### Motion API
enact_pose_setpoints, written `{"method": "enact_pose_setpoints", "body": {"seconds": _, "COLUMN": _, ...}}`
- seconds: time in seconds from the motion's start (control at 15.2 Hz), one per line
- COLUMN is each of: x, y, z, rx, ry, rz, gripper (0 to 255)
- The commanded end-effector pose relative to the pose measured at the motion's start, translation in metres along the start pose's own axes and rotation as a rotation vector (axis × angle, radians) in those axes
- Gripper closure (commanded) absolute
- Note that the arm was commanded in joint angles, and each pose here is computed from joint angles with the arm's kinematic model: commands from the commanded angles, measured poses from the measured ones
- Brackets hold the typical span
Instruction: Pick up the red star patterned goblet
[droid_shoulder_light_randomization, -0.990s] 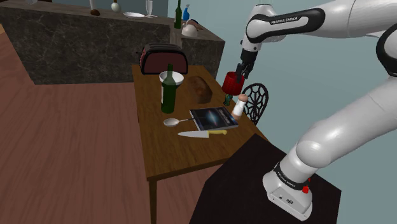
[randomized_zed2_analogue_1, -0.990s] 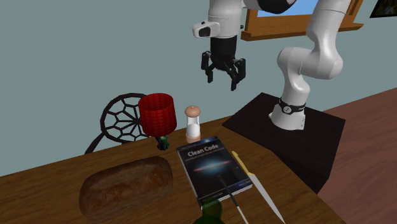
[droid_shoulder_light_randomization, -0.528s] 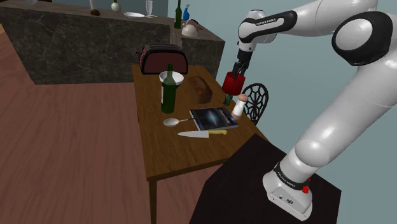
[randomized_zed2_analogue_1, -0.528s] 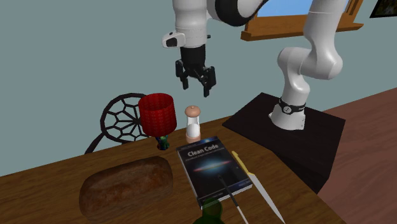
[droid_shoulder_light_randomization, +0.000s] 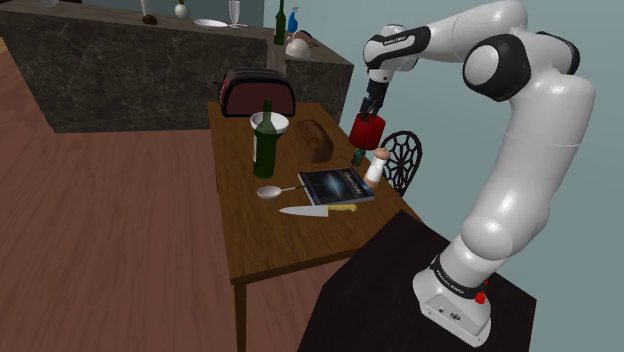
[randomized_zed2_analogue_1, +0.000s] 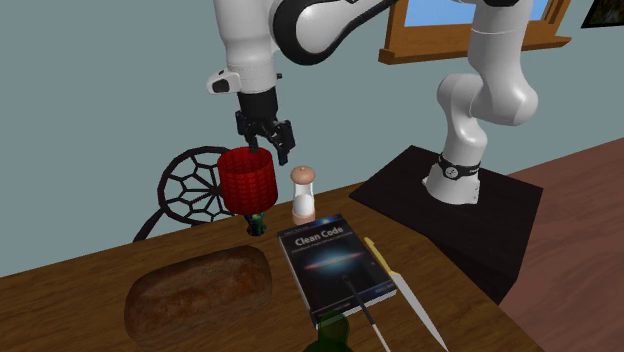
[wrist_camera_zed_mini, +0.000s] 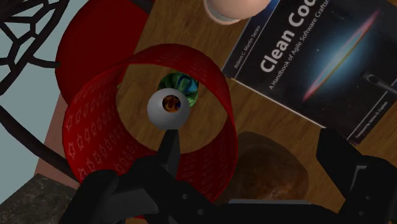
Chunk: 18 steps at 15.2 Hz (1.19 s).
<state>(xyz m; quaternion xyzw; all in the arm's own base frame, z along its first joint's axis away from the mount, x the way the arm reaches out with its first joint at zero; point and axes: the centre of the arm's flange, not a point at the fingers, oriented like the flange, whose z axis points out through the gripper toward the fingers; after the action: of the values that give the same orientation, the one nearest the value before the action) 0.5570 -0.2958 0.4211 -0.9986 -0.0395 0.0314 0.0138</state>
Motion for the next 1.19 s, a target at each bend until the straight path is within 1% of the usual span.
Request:
{"method": "enact_pose_setpoints", "body": {"seconds": 0.0, "x": 0.006, "y": 0.005, "z": 0.009, "rx": 0.001, "ry": 0.001, "rz": -0.002, "gripper": 0}}
{"method": "enact_pose_setpoints", "body": {"seconds": 0.33, "x": 0.008, "y": 0.006, "z": 0.036, "rx": 0.001, "ry": 0.001, "rz": -0.002, "gripper": 0}}
{"method": "enact_pose_setpoints", "body": {"seconds": 0.46, "x": 0.008, "y": 0.006, "z": 0.039, "rx": 0.001, "ry": 0.001, "rz": -0.002, "gripper": 0}}
{"method": "enact_pose_setpoints", "body": {"seconds": 0.53, "x": 0.008, "y": 0.006, "z": 0.039, "rx": 0.001, "ry": 0.001, "rz": -0.002, "gripper": 255}}
{"method": "enact_pose_setpoints", "body": {"seconds": 1.12, "x": 0.008, "y": 0.006, "z": 0.039, "rx": 0.001, "ry": 0.001, "rz": -0.002, "gripper": 255}}
